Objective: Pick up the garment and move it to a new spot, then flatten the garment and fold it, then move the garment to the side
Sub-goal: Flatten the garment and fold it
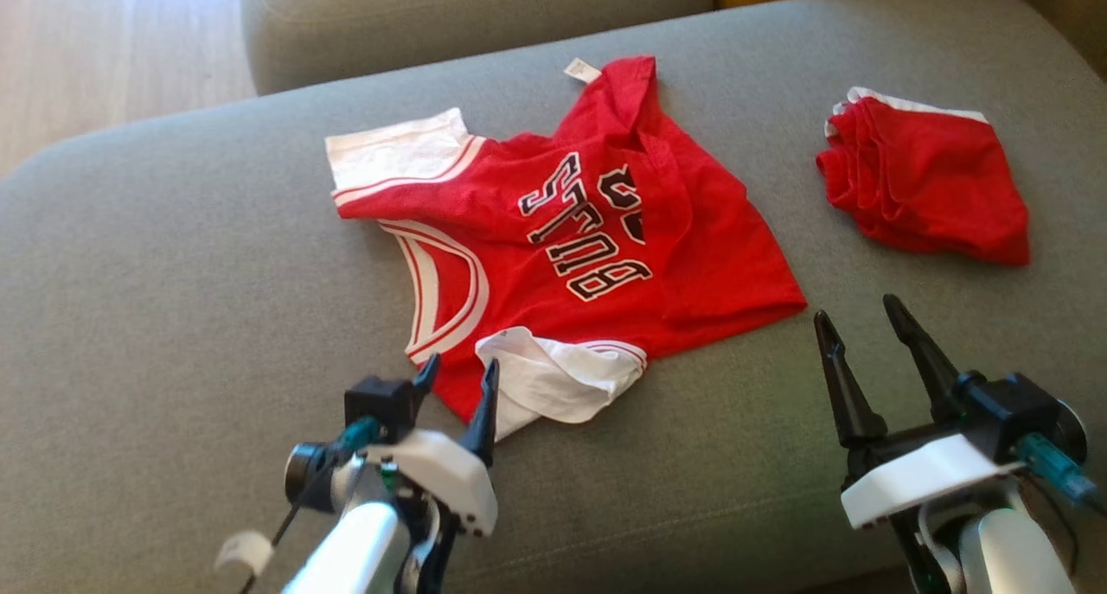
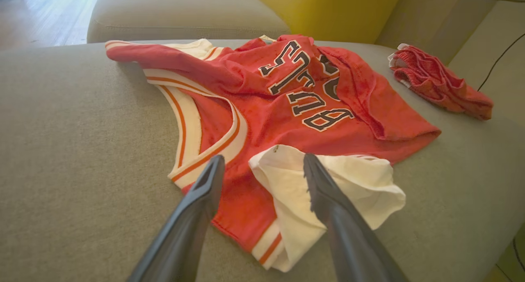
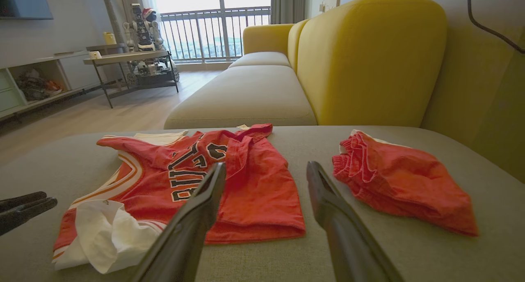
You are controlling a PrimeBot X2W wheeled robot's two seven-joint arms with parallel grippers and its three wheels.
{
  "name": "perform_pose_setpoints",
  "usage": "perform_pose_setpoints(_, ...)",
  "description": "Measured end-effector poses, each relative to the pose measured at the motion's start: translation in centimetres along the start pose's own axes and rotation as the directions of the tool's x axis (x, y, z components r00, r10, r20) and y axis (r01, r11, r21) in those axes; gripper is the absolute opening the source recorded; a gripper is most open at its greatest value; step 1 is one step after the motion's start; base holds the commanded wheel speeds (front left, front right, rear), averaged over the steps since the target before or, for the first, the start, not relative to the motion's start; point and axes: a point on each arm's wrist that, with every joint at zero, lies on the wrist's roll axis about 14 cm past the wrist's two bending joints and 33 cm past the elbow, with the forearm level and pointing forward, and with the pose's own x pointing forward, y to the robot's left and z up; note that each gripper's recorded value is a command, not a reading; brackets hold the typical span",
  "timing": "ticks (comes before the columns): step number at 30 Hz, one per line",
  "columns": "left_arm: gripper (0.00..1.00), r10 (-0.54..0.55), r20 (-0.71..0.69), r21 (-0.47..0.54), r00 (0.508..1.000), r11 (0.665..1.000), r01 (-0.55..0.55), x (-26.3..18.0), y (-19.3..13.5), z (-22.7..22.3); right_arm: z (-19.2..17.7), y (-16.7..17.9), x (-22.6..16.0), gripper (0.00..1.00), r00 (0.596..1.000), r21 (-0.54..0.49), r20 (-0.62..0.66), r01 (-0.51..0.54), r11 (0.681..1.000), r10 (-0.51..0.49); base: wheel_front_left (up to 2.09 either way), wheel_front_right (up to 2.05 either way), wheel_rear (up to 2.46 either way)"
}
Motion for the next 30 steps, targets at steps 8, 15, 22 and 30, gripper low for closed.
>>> perform_pose_setpoints(8,1.0,-0.019,-0.096,0.05,0.995,0.998,0.024,2.9,0.0,-1.4,-0.1,-0.9,0.7,1.0,1.0,-0.004,-0.002,0.028,1.0,-0.028,0.0,0.0,0.0)
perform_pose_setpoints(15,1.0,-0.02,-0.143,0.068,0.99,0.997,0.03,3.7,-0.1,-2.4,-0.4,-1.4,0.7,1.0,0.999,-0.002,-0.007,0.043,0.999,-0.043,0.0,0.0,0.0)
perform_pose_setpoints(22,1.0,0.002,-0.175,0.077,0.984,0.997,0.012,4.0,0.5,-3.1,-0.6,-1.7,0.7,1.0,0.999,0.006,-0.01,0.051,0.999,-0.051,0.0,0.0,0.0)
perform_pose_setpoints(30,0.0,0.004,-0.178,0.075,0.984,0.997,0.009,4.2,0.7,-3.2,-0.4,-1.7,1.0,1.0,0.999,0.005,-0.003,0.052,0.999,-0.052,0.0,0.0,0.0)
